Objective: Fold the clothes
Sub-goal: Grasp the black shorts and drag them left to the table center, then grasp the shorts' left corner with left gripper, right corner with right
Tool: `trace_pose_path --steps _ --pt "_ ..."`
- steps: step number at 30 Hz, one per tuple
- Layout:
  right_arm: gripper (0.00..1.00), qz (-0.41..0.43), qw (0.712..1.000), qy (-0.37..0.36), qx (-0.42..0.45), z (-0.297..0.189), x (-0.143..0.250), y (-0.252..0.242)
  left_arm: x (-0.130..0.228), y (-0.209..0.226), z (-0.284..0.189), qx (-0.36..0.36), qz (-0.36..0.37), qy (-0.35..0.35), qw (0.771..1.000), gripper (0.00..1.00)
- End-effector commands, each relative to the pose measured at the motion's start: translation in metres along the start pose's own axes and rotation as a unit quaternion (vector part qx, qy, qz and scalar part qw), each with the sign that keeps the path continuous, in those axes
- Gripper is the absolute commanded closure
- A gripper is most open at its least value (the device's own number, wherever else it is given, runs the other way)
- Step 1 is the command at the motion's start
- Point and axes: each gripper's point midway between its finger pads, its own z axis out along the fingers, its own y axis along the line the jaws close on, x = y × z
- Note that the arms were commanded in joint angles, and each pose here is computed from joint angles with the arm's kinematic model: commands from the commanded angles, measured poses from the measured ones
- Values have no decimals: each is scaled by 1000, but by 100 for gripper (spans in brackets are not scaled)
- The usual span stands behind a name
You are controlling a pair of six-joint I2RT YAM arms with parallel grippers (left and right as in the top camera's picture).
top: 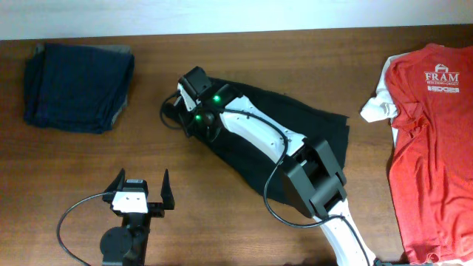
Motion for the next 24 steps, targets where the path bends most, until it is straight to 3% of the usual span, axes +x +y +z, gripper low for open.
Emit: trace_pose_path --steps 1,2,4,5,6,8,10,12,16,17,18,20,24 --pt "70 8 999 34 -34 0 15 13 3 -2 1 7 -3 3 1000 1" --pt "62 11 999 41 -32 -1 18 10 3 -2 1 7 -3 3 1000 1" --pt "60 -17 999 33 -36 -16 12 3 3 -2 1 7 -3 3 1000 1" --pt "47 -7 999 11 -39 -36 -4 -7 3 -3 1 7 -3 3 1000 1" --pt "41 3 998 -6 -56 -57 -15 -12 3 -3 1 7 -3 3 1000 1" --pt "39 76 996 6 -46 -118 -11 -61 3 -3 1 7 -3 3 1000 1" --pt "41 177 983 51 7 -169 24 -131 3 -3 1 7 -3 3 1000 1" --pt "41 225 968 86 69 -199 58 -193 3 -3 1 7 -3 3 1000 1" --pt "41 330 933 111 87 -249 107 -263 3 -3 1 7 -3 3 1000 1" --pt "43 349 926 113 89 -257 115 -272 3 -3 1 7 -3 3 1000 1" --pt "56 373 914 122 100 -267 131 -286 3 -2 1 7 -3 3 1000 1" --pt "96 397 896 164 110 -270 158 -289 3 -3 1 7 -3 3 1000 1" --pt "96 393 890 200 117 -230 186 -292 2 -2 1 7 -3 2 1000 1"
